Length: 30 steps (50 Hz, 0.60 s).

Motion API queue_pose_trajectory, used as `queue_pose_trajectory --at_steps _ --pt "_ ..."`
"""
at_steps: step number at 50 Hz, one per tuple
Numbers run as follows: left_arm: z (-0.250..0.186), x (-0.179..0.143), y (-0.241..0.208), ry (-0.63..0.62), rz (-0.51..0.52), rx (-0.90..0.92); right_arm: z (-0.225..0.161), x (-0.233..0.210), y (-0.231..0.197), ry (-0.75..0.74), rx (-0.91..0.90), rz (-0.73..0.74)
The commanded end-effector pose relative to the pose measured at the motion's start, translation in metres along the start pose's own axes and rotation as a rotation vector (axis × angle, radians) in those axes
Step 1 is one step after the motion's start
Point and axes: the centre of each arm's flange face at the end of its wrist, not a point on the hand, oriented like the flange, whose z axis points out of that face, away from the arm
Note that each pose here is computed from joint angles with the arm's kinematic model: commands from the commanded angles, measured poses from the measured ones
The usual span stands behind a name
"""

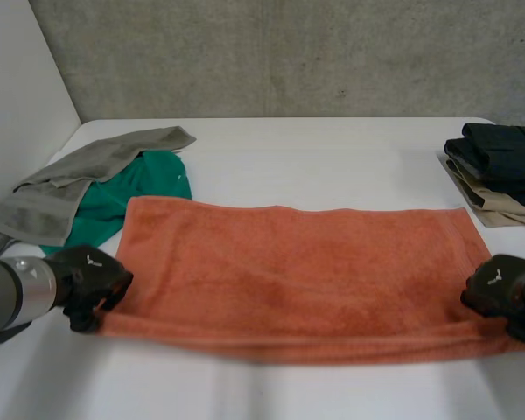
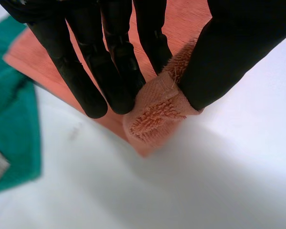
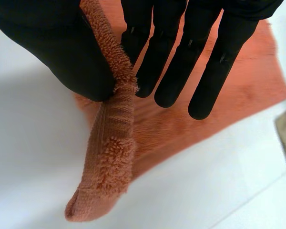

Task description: Fold the laundry.

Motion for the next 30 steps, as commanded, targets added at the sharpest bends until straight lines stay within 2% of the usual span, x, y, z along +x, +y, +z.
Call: queue_pose_trajectory --at_steps 1,6,11,22,26,30 --pt "0.025 -0.033 -0.026 -0.151 -0.035 0.122 0.033 0.028 -0.016 0.142 0.093 0.102" --pt "0.052 -0.062 -0.052 -0.252 -0.117 0.232 0.059 0.054 -0.032 0.253 0.177 0.202" --pt "0.078 -0.072 -0.072 -0.276 -0.162 0.307 0.082 0.075 -0.041 0.352 0.231 0.261" --pt "0.134 -0.082 -0.085 -0.375 -0.177 0.302 0.136 0.083 -0.059 0.453 0.288 0.199" --pt "0.141 -0.08 -0.092 -0.392 -0.166 0.32 0.15 0.082 -0.062 0.503 0.258 0.174" --pt "0.133 -0.083 -0.103 -0.424 -0.168 0.355 0.145 0.096 -0.063 0.573 0.244 0.211"
